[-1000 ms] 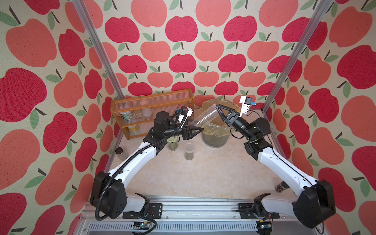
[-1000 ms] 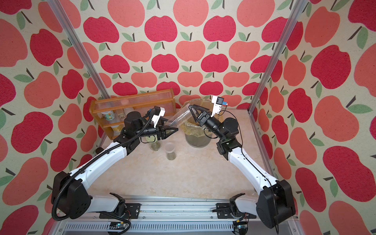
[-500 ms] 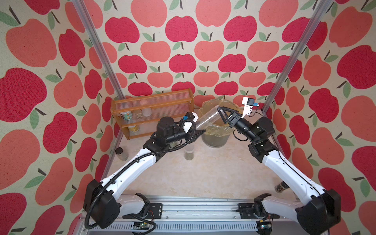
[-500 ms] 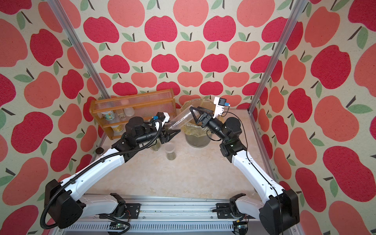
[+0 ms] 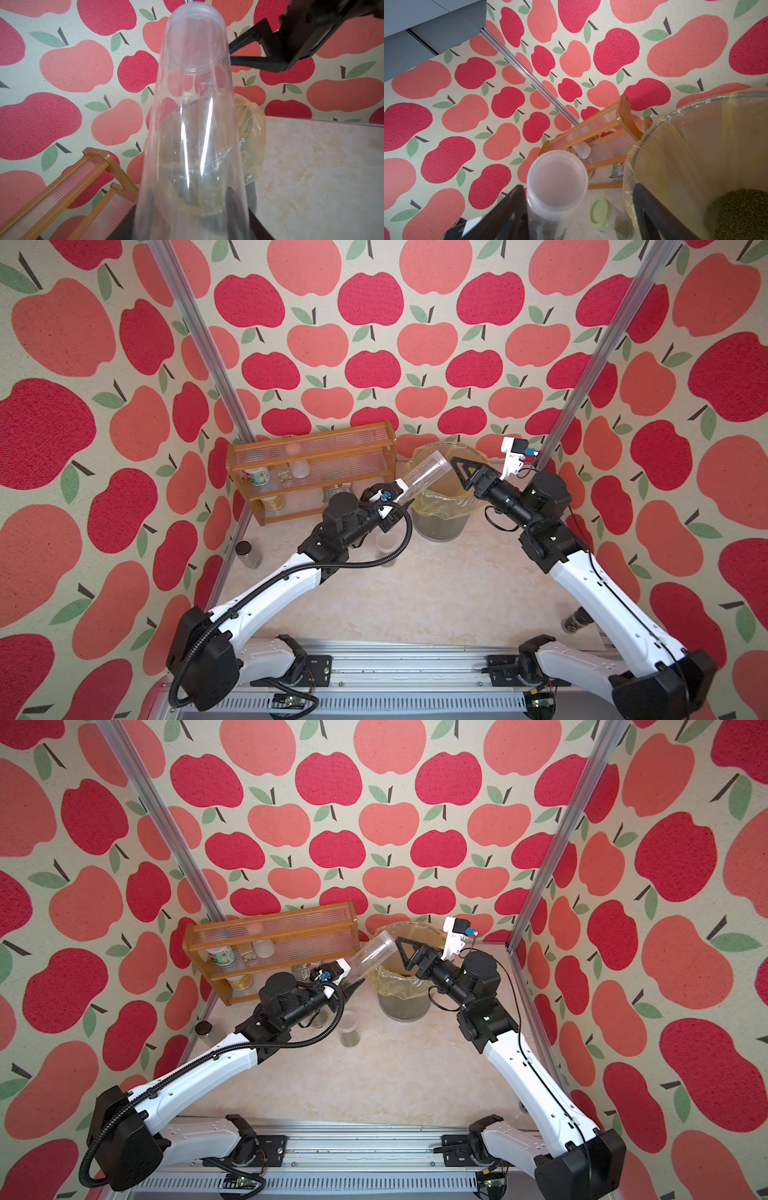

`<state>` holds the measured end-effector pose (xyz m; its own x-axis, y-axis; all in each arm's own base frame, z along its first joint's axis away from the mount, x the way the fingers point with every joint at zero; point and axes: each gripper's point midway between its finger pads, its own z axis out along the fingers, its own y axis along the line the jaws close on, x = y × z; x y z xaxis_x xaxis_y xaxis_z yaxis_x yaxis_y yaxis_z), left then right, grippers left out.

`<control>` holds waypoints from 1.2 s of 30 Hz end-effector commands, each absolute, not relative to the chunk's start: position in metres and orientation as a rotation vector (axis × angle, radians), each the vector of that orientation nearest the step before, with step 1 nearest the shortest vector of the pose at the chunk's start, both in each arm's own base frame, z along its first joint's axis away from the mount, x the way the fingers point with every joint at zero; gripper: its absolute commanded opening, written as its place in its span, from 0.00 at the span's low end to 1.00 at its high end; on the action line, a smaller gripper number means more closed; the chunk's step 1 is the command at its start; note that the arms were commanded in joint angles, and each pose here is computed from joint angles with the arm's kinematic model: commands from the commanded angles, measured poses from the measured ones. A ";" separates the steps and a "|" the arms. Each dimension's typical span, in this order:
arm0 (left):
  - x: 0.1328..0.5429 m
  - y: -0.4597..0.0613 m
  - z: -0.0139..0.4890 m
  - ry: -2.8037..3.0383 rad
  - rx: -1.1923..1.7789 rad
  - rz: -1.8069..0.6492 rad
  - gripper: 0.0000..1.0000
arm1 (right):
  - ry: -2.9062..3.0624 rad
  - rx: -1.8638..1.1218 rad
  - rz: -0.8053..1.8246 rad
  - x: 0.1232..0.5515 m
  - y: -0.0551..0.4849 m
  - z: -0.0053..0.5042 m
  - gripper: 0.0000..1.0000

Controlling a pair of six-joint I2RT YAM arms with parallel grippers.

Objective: Empty moldy mung beans from jars
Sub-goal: Unscrew the lid from the jar.

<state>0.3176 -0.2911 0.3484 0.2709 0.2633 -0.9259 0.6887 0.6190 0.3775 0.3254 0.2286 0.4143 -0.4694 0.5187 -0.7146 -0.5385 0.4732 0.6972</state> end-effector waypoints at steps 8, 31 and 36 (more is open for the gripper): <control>0.321 -0.298 0.348 1.281 0.938 -0.290 0.44 | 1.580 -0.002 1.349 0.327 0.239 0.425 0.79; 0.325 -0.303 0.347 1.285 0.936 -0.290 0.43 | 1.608 -0.047 1.460 0.334 0.265 0.412 0.50; 0.329 -0.299 0.356 1.338 0.875 -0.356 0.42 | 1.593 -0.071 1.467 0.332 0.266 0.415 0.46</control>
